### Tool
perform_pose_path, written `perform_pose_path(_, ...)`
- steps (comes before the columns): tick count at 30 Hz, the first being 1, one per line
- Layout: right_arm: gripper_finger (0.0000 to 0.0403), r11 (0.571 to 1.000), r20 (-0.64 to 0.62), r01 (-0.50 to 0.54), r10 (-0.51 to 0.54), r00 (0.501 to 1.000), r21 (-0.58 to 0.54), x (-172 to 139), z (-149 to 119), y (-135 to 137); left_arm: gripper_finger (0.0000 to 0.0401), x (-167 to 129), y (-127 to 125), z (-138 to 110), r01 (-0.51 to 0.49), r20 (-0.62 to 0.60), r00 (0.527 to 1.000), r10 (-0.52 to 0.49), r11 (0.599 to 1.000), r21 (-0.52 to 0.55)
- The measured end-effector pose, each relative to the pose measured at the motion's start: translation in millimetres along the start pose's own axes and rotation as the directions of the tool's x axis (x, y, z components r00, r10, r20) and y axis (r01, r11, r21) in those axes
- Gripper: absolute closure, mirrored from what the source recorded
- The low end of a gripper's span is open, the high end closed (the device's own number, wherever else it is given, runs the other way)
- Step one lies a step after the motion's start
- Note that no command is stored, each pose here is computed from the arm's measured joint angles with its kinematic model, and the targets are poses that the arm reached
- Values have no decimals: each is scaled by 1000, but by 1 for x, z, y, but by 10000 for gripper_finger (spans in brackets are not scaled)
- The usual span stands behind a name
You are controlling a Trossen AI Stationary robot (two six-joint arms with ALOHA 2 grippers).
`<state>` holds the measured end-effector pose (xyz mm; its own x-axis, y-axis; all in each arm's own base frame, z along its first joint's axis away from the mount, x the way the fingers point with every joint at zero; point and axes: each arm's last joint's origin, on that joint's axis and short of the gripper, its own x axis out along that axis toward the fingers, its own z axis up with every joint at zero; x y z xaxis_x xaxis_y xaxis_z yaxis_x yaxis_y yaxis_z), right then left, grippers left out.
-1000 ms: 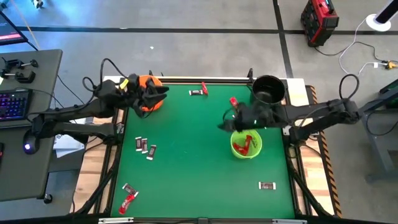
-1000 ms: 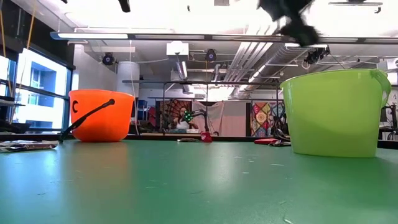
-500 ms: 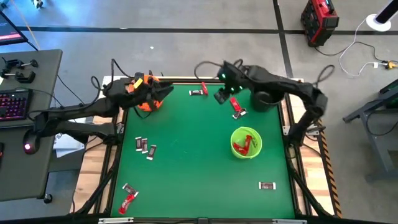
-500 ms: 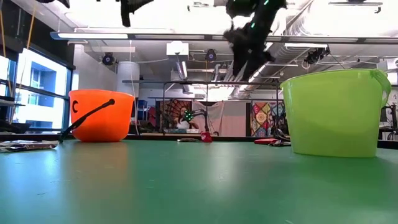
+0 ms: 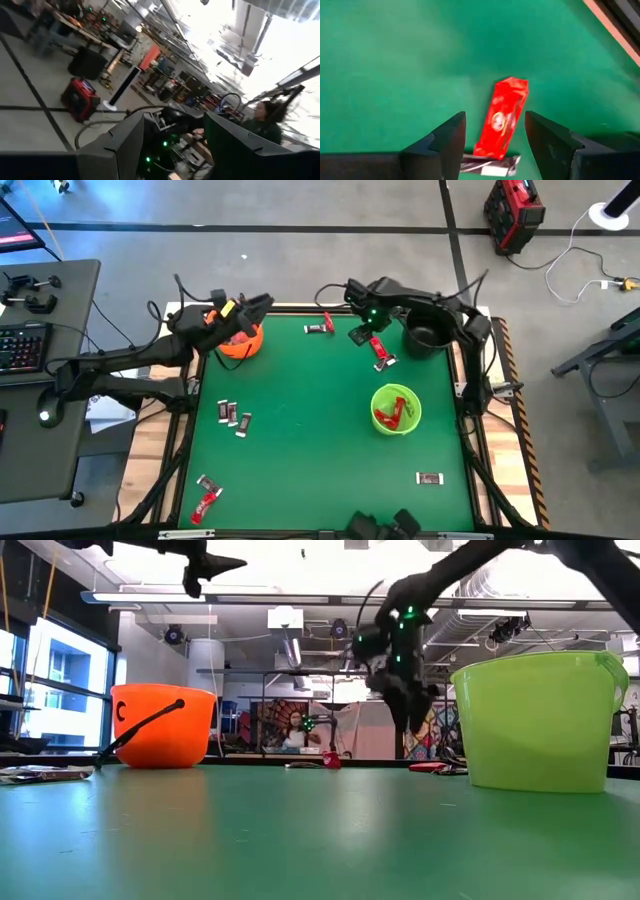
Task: Sort candy by brand, put in halloween buckets
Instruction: Put the red chocolate bar into the green bucket
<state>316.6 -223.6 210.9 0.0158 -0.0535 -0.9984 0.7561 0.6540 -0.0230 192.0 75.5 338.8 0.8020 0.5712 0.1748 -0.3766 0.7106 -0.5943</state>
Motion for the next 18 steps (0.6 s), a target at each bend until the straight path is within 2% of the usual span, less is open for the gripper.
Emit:
perform_pose_path(4,206,997,-17,69,-69,997,16,16,6,-8,204,1,2,2,-13,19,1000,12,999,51)
perform_pose_path(9,206,996,-98,85,-85,992,-9,33,7,-13,204,2,5,4,4,4,1000,-5,998,58)
perform_pose_path(18,206,997,-160,53,-45,986,47,58,12,-14,204,2,5,3,55,-42,998,-53,996,68)
